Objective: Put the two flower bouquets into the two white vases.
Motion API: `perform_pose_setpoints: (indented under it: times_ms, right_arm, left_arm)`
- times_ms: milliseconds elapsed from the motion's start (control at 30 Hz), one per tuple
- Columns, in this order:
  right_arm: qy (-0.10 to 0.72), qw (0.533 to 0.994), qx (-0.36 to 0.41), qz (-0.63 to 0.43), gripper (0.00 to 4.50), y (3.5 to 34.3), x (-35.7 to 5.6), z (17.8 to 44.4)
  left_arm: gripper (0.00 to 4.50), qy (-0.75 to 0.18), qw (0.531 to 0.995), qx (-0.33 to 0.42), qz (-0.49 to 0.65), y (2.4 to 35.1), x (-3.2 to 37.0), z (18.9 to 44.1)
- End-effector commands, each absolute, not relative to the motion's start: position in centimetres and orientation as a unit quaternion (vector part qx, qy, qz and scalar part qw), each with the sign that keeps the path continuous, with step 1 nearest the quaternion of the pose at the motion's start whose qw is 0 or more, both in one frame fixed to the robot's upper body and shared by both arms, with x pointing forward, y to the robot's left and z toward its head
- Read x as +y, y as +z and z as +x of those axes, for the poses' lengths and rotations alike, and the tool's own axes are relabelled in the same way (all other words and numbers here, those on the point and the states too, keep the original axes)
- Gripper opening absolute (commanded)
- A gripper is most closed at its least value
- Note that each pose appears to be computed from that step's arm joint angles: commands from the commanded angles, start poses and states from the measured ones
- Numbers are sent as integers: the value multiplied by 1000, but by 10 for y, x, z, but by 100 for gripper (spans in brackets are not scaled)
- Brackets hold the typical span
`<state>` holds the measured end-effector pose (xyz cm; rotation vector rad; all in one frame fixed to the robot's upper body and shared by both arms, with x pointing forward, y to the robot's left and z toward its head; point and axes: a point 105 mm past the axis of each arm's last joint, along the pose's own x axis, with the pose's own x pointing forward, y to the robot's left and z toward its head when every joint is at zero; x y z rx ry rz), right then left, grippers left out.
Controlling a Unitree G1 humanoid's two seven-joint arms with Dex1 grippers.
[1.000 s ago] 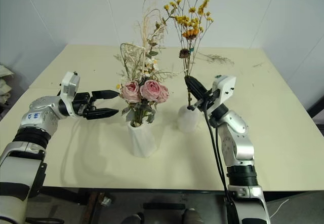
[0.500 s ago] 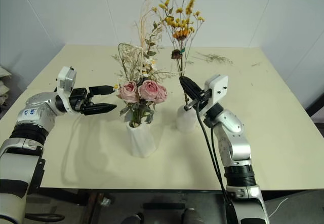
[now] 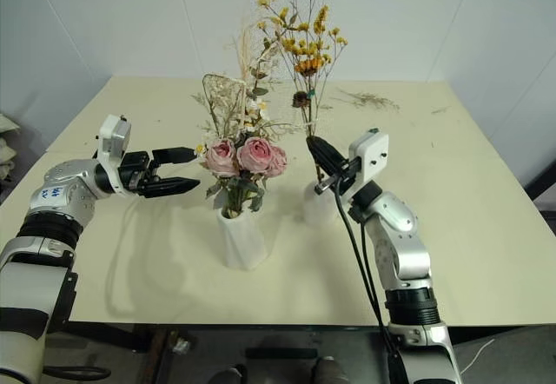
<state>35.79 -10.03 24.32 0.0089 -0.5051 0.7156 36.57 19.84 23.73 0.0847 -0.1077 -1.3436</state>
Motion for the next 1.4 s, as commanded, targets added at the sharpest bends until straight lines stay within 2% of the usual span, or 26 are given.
perform_pose_setpoints:
  times_ms: [33, 733, 833, 1033, 1200, 1233, 1400]
  right_arm:
    - [337, 904, -262, 2, 4, 252, -106, 353]
    - [321, 923, -210, 28, 4, 211, -118, 359]
    - [326, 925, -194, 22, 67, 206, -116, 360]
    - [341, 918, -203, -8, 265, 219, -115, 352]
    - [356, 913, -192, -54, 430, 231, -127, 334]
    - [360, 912, -186, -64, 445, 232, -130, 330]
    - [377, 910, -116, -126, 445, 223, -159, 308]
  left_arm:
    - [450, -663, 743, -71, 54, 249, 197, 353]
    - [450, -665, 741, -74, 54, 248, 196, 353]
    - [450, -664, 742, -76, 54, 248, 196, 353]
    - [450, -661, 744, -81, 58, 250, 199, 353]
    - [450, -654, 749, -87, 62, 251, 204, 351]
    - [450, -653, 749, -89, 63, 252, 205, 351]
    - [450, -645, 756, -92, 67, 249, 212, 349]
